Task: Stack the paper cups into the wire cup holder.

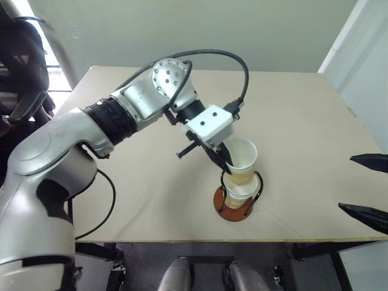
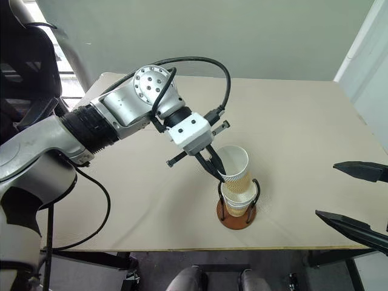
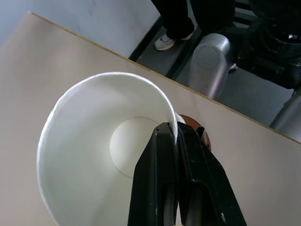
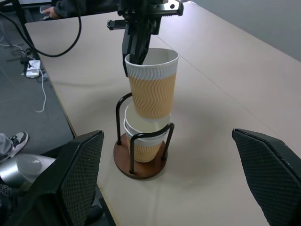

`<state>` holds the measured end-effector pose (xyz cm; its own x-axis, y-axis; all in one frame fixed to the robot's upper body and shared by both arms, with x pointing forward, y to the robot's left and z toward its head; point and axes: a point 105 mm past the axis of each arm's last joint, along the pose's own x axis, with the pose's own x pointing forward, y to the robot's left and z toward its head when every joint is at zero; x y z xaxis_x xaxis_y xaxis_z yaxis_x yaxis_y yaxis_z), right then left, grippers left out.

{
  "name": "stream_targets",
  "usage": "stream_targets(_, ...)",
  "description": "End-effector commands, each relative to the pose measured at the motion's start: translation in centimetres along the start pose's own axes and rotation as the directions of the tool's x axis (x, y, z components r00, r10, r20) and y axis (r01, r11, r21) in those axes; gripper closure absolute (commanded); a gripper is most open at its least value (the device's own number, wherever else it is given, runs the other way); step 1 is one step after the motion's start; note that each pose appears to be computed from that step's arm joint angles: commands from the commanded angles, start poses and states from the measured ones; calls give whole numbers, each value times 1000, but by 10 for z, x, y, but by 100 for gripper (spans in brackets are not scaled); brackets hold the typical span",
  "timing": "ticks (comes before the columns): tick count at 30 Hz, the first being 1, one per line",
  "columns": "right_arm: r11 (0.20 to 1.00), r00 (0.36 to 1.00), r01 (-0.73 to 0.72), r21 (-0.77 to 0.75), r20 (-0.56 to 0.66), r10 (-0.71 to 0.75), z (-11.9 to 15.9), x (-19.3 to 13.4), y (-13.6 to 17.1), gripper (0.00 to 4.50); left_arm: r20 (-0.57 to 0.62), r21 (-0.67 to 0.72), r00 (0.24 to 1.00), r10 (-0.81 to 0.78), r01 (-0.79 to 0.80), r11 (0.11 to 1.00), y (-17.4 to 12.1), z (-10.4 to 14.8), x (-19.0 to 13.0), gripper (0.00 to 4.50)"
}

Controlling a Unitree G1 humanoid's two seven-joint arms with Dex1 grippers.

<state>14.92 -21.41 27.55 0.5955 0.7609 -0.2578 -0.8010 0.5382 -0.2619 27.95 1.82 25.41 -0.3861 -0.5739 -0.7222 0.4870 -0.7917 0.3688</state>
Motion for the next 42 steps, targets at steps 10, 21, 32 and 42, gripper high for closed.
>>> stream_targets(10,999,999,38,-39,22,-37,6,-1,1,0,-9,52,999,-31,31,998,1,4,0,446)
stream_targets(21,999,999,29,-40,24,-28,5,0,0,0,15,43,1000,18,-19,999,13,5,1,174)
stream_targets(32,1000,1000,-12,-9,1,12,-6,12,-20,0,155,-150,899,410,-388,909,25,4,-58,2)
stream_targets(42,1000,983,-7,-6,-182,6,-46,9,-75,0,-246,-554,550,798,-756,350,-113,-60,-130,2)
